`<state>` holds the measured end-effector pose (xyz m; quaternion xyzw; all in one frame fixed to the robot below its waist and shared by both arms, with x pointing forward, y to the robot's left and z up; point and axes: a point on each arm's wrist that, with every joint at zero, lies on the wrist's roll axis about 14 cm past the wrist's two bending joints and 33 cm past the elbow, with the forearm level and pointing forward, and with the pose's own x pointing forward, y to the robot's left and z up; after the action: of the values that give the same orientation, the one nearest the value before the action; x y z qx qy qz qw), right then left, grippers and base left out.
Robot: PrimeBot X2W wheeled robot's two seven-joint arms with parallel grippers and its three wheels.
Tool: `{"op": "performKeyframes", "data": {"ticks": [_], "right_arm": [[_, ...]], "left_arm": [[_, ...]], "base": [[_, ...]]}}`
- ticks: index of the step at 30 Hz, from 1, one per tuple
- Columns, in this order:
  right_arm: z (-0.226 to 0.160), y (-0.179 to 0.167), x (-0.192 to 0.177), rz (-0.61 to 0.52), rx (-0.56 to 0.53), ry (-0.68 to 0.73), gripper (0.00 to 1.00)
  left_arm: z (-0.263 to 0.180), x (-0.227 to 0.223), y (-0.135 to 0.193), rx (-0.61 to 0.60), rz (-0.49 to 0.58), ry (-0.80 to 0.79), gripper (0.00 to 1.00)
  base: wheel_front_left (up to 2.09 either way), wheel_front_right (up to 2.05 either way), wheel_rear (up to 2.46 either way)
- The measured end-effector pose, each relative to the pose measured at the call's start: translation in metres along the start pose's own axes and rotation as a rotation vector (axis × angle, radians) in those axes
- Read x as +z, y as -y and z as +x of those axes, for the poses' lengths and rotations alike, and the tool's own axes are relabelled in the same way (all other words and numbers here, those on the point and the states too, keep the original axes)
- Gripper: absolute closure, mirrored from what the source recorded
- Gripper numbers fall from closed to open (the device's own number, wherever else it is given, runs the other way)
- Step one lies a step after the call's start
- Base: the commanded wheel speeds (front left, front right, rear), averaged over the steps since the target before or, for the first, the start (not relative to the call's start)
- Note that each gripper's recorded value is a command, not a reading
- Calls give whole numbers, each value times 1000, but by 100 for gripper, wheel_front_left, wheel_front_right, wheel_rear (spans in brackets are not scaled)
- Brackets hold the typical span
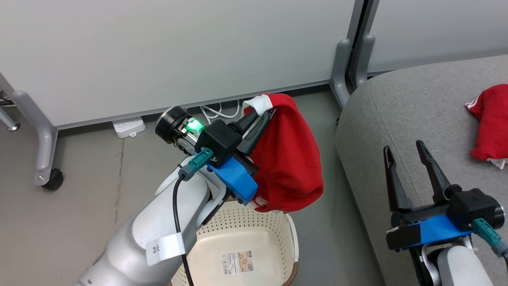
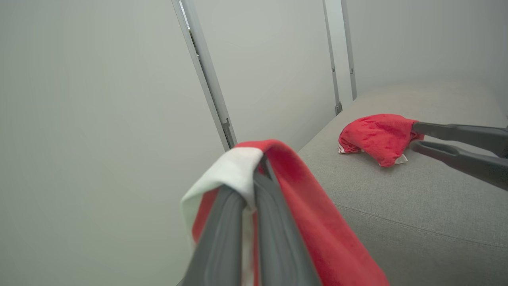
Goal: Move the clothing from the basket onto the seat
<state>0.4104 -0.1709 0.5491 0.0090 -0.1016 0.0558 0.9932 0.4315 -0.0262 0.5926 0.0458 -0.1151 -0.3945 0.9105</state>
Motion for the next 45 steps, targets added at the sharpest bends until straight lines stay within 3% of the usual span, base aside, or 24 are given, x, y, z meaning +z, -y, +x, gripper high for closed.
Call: {"op": "performKeyframes", "data": {"ticks": [6,22,34,43,44,45], "right_arm": [[5,-18,2,4,56,10,0],[44,-111,32,16,352,113,0],[70,-134,-6,-79,447,10,0],[73,-132,-46,-88,444,-117,0],[72,-133,-49,-82,444,-127,60],[71,-134,-50,-81,446,-131,96]], "left_arm": [[0,-3,-1,1,-4,-7,100],[7,-10,-5,-3,-13,-12,100],[11,-14,-3,-18,-8,-11,100],[13,-11,-3,-23,-6,3,100],[13,-11,-3,-23,-6,3,100],[13,-11,-3,-23,-6,3,100]], "base": [[0,0,0],[0,0,0],[0,0,0],[0,0,0],[0,0,0],[0,0,0]]}}
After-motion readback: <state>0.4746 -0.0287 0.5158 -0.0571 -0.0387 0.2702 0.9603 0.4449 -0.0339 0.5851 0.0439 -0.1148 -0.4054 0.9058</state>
